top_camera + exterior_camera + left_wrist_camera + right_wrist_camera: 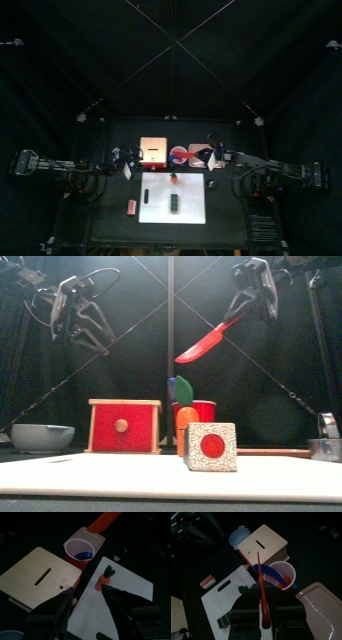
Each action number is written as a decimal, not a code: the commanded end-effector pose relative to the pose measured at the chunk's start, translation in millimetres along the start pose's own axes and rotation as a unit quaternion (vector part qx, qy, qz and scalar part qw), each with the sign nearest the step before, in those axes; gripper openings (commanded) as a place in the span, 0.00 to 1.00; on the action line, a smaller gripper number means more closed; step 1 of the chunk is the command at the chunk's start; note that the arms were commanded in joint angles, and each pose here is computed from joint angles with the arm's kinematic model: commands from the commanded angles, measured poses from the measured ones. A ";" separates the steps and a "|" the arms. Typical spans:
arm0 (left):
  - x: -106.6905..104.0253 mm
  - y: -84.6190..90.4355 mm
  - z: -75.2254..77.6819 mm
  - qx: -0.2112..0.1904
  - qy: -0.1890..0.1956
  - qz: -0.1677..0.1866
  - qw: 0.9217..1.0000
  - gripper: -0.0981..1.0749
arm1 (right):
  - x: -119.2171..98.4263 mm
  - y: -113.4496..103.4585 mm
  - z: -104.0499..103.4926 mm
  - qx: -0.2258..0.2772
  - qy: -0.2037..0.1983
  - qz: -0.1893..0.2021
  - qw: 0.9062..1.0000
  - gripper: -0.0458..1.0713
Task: Grab knife with other hand
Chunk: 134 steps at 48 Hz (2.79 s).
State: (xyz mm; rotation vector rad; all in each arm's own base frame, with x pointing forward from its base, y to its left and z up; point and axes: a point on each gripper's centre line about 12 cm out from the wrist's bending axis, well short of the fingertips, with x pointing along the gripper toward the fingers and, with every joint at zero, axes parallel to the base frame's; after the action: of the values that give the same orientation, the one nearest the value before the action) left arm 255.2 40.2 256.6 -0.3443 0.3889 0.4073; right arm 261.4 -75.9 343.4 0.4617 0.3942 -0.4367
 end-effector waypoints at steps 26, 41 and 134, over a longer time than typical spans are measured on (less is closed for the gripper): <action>-1.1 -5.7 7.0 -0.002 -0.009 -0.017 1.000 0.81 | -17.9 -1.1 -12.0 -0.023 -0.068 0.052 0.996 0.39; -0.6 -6.5 7.0 -0.002 -0.010 -0.028 1.000 0.81 | -16.1 -1.5 -16.6 -0.036 -0.068 0.052 0.996 0.39; 59.5 -104.9 -10.4 0.099 0.062 -0.231 0.966 0.96 | 7.6 50.1 -108.0 -0.141 -0.020 0.216 0.966 0.38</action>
State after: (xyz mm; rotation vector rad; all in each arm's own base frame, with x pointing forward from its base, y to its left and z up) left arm 340.5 -32.3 238.0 -0.2561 0.4772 -0.0994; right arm 261.4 17.0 258.3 0.2510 0.3320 0.0318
